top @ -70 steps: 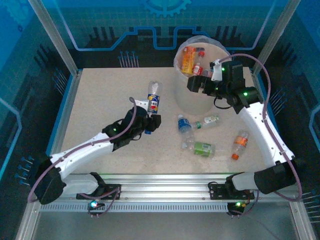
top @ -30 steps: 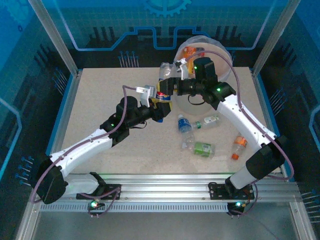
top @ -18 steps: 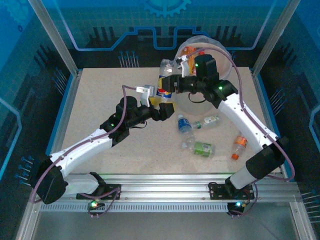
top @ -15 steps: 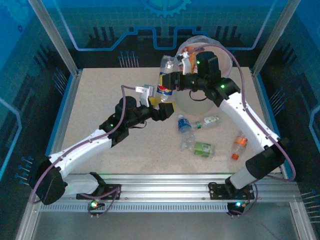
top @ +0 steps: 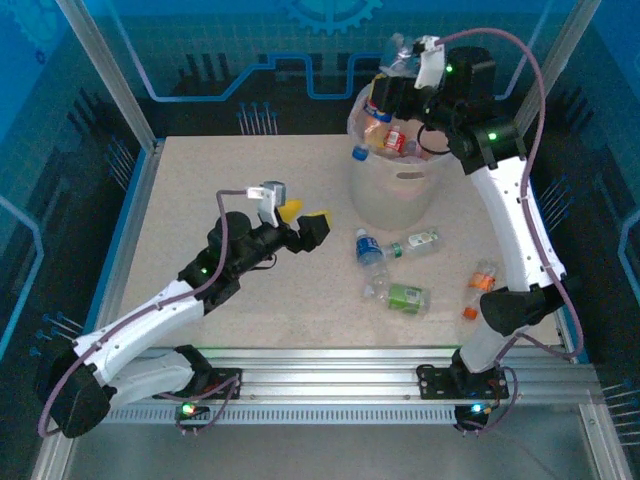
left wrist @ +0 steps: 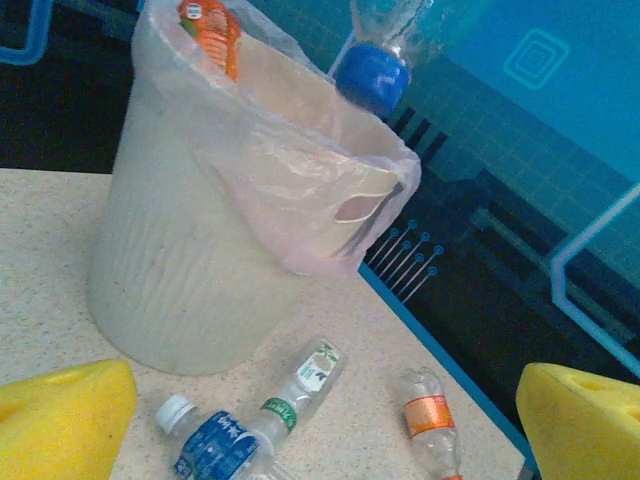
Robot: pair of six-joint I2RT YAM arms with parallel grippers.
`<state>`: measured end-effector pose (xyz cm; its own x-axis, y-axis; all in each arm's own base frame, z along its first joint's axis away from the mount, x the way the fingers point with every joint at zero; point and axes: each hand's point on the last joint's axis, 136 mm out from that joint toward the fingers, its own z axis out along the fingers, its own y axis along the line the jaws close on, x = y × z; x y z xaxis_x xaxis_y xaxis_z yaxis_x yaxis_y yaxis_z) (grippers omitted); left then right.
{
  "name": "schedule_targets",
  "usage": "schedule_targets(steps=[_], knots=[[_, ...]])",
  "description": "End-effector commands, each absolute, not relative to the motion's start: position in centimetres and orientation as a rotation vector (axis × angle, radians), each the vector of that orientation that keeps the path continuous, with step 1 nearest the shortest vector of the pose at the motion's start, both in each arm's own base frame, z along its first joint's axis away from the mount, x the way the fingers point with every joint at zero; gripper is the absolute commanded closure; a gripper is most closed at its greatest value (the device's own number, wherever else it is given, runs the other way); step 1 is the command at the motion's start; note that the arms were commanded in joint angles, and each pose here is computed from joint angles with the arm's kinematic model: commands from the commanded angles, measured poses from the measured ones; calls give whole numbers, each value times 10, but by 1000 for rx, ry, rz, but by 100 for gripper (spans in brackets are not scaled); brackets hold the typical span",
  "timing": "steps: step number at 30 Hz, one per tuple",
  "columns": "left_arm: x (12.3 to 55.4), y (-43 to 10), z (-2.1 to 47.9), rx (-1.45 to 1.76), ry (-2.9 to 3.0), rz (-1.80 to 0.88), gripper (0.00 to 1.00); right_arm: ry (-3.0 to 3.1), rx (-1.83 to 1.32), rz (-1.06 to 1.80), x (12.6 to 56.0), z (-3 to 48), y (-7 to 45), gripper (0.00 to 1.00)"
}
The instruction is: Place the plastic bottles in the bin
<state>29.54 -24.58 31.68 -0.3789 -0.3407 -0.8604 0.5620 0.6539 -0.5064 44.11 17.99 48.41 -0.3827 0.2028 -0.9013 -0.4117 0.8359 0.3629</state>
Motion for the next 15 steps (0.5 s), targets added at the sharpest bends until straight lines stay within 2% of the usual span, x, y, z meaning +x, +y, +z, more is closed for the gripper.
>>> schedule_targets(steps=[1, 8, 15], knots=[[295, -232, 320, 165, 1677, -902, 1, 1877, -40, 482, 464, 477, 141, 52], [292, -227, 309, 160, 1712, -880, 1, 1957, 78, 298, 494, 450, 105, 52], [291, -225, 300, 147, 1741, -877, 1, 2063, 156, 272, 511, 412, 95, 52]])
